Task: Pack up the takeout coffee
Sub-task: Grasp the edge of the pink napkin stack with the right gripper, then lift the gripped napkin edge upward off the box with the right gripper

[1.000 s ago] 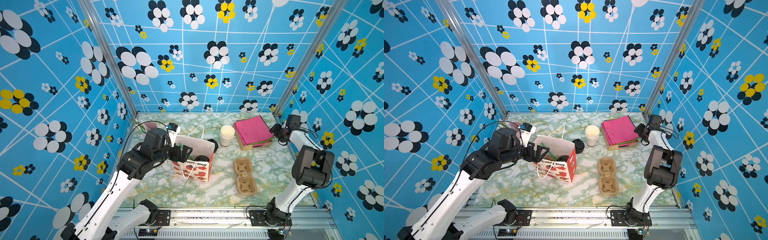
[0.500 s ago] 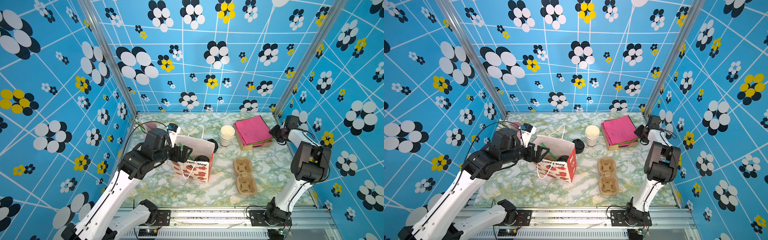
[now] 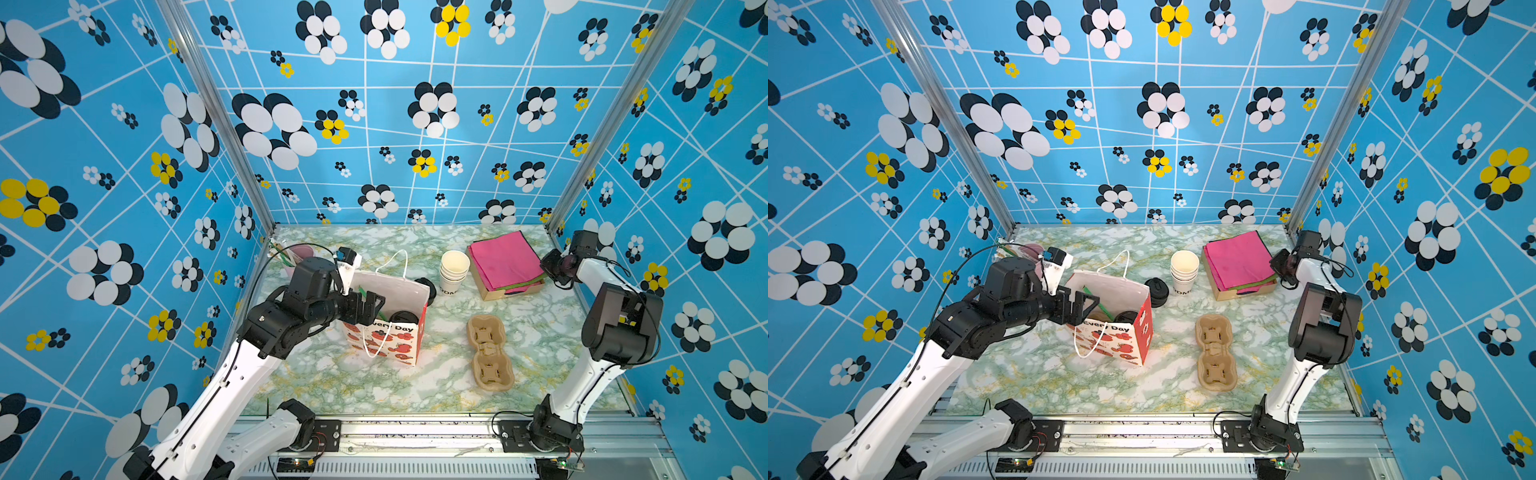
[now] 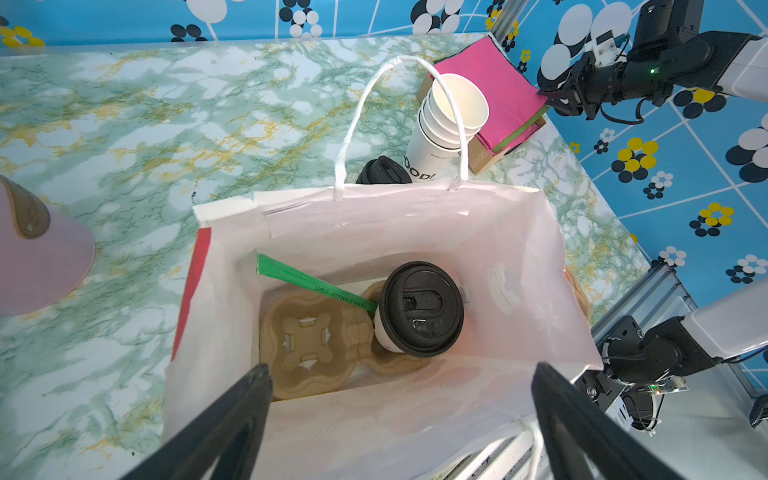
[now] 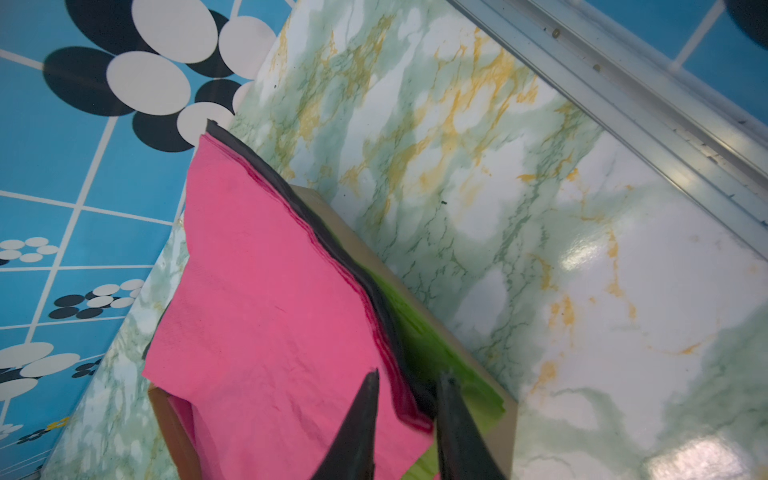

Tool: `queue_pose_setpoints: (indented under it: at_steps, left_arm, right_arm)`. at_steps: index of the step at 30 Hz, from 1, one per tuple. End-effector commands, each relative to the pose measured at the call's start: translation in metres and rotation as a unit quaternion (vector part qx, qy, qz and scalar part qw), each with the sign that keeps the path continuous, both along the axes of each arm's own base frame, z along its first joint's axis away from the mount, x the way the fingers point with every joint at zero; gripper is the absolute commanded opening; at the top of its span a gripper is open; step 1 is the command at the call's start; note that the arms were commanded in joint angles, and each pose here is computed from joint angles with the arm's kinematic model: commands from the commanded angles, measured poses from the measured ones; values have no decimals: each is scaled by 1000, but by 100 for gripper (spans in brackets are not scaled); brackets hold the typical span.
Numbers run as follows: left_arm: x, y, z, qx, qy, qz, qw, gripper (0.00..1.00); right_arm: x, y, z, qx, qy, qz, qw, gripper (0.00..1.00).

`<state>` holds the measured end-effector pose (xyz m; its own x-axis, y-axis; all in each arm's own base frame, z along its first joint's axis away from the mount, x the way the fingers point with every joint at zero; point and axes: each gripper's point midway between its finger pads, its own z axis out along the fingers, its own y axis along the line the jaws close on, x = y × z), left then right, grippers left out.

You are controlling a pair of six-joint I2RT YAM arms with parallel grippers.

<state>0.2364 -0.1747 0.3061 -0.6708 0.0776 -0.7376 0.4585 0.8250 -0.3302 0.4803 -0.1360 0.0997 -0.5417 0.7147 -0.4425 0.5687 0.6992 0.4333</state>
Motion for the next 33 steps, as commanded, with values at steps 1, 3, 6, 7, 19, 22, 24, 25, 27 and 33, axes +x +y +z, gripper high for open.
queue_pose_setpoints:
  at_steps: [1, 3, 6, 7, 19, 22, 24, 25, 27, 33]
  left_arm:
    - [1, 2, 5, -12, -10, 6, 1000, 98]
    - [2, 2, 5, -11, -10, 6, 1000, 98]
    - [1, 2, 5, -13, -10, 6, 1000, 98]
    - [2, 2, 4, -12, -10, 7, 1000, 98]
    - [4, 1, 1, -16, -6, 10, 1000, 99]
    - [4, 0, -1, -16, -4, 9, 1000, 99]
    - [4, 0, -1, -18, -2, 9, 1000, 98]
    - [4, 0, 0, -18, -3, 9, 1000, 98]
    - [4, 0, 0, -19, -4, 9, 1000, 99]
    - [4, 0, -1, -19, -3, 10, 1000, 98]
  right_arm:
    - [-2, -6, 1, -4, 14, -8, 1000, 24]
    - [-4, -7, 2, -9, 19, -8, 1000, 19]
    - [-7, -9, 6, -16, 25, -8, 1000, 19]
    - [-8, -10, 7, -21, 27, -9, 999, 19]
    - [-6, -7, -4, -10, 49, 3, 999, 19]
    - [-7, -8, -9, -10, 57, 5, 998, 24]
    - [-8, -9, -11, -13, 62, 4, 998, 29]
    - [-9, -9, -12, -14, 64, 4, 998, 30]
    - [-10, -9, -14, -14, 67, 3, 998, 32]
    - [-11, -9, -14, -12, 69, 2, 998, 29]
